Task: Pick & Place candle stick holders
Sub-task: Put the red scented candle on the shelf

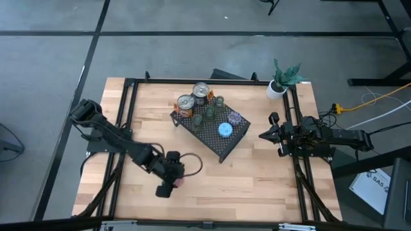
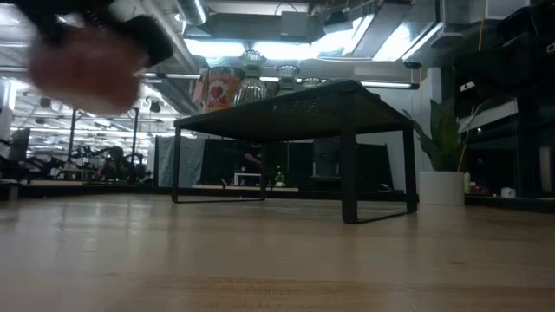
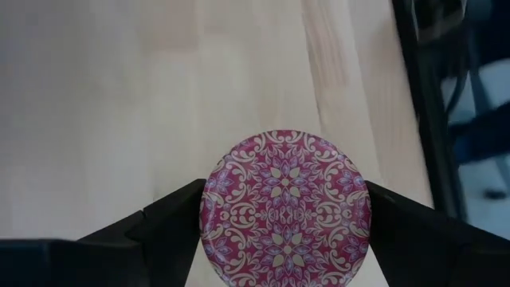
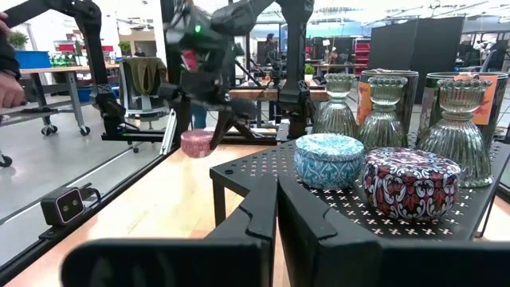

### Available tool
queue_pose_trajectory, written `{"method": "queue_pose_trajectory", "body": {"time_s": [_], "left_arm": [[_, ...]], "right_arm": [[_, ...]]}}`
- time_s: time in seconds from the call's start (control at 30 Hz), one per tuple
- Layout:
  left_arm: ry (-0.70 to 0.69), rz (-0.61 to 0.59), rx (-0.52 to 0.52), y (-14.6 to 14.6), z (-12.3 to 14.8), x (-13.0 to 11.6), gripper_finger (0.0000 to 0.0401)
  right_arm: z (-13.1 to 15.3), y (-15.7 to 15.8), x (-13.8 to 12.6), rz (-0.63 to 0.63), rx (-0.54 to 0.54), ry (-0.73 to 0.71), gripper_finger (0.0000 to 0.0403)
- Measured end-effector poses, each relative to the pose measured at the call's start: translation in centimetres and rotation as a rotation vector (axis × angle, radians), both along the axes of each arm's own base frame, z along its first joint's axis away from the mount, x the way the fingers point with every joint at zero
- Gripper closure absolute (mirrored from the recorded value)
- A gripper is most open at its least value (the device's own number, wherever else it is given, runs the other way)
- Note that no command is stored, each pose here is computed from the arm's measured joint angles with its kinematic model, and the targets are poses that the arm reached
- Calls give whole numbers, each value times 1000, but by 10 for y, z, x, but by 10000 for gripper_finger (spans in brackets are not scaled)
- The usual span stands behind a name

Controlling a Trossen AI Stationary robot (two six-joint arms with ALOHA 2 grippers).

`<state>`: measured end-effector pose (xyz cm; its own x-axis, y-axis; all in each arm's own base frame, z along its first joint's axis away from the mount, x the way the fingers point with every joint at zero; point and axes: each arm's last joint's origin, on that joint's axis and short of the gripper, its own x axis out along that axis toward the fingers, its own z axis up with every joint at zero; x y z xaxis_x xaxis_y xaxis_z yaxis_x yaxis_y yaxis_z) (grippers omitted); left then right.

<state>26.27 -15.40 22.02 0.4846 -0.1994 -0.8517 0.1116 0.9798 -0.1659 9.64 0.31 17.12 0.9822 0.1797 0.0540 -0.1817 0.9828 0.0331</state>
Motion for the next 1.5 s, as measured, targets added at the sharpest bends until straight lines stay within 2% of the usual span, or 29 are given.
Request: {"method": "queue_pose_trajectory", "body": {"time_s": [0.3, 0.7, 1.23, 1.5], "left_arm": [[-70, 159, -36, 38, 36, 32, 93], [-57, 377, -156, 71, 45, 47, 93], [-74, 402, -138, 73, 47, 46, 93], [-87, 438, -151, 84, 51, 47, 93]], "right_arm": [[0, 0, 0, 0, 0, 0, 387], [0, 0, 0, 0, 0, 0, 387], [0, 0, 0, 0, 0, 0, 387], [0, 0, 0, 0, 0, 0, 387]]}}
